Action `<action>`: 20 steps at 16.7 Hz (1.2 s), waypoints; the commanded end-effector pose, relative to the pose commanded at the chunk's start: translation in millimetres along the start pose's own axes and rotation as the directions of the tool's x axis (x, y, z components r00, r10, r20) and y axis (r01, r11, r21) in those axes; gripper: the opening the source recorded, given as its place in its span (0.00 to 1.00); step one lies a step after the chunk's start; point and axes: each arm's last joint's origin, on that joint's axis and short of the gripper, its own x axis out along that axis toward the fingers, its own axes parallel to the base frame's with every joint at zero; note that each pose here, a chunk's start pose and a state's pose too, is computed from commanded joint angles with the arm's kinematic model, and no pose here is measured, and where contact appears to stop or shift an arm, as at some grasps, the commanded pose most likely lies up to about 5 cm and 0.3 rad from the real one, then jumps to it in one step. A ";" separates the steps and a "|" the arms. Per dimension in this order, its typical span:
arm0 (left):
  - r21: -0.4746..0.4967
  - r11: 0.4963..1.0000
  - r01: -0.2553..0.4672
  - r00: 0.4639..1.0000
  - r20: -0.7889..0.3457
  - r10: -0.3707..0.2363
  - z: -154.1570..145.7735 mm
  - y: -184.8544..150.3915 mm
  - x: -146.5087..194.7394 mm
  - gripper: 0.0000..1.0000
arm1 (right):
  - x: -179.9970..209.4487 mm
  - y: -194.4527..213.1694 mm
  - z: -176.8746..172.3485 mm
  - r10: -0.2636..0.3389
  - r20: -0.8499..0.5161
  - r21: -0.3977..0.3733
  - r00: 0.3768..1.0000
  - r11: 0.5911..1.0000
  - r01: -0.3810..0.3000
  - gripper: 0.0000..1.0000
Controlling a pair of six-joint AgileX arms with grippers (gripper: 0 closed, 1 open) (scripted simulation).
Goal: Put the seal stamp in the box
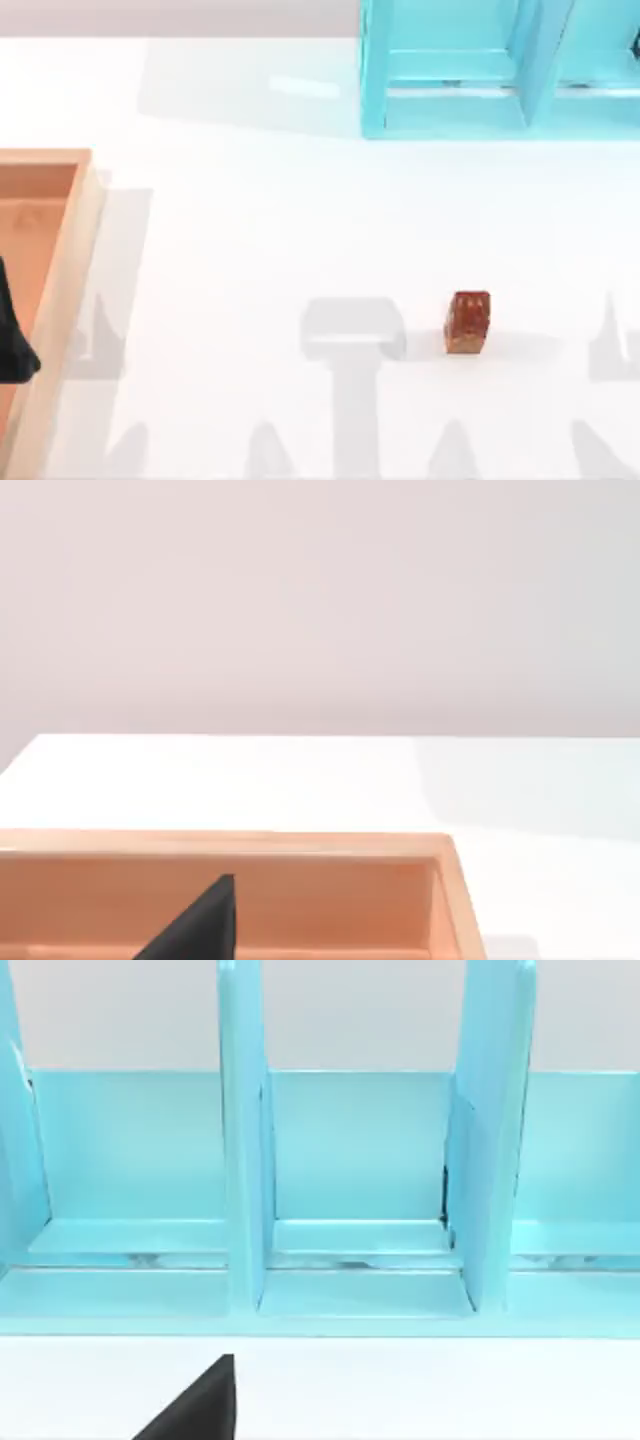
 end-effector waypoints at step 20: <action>-0.250 0.944 0.215 0.577 -0.747 -0.329 160.5 -126.8 109.0 1.00 | 0.0 0.0 0.0 0.000 0.000 0.000 1.000 1.000 0.000 1.00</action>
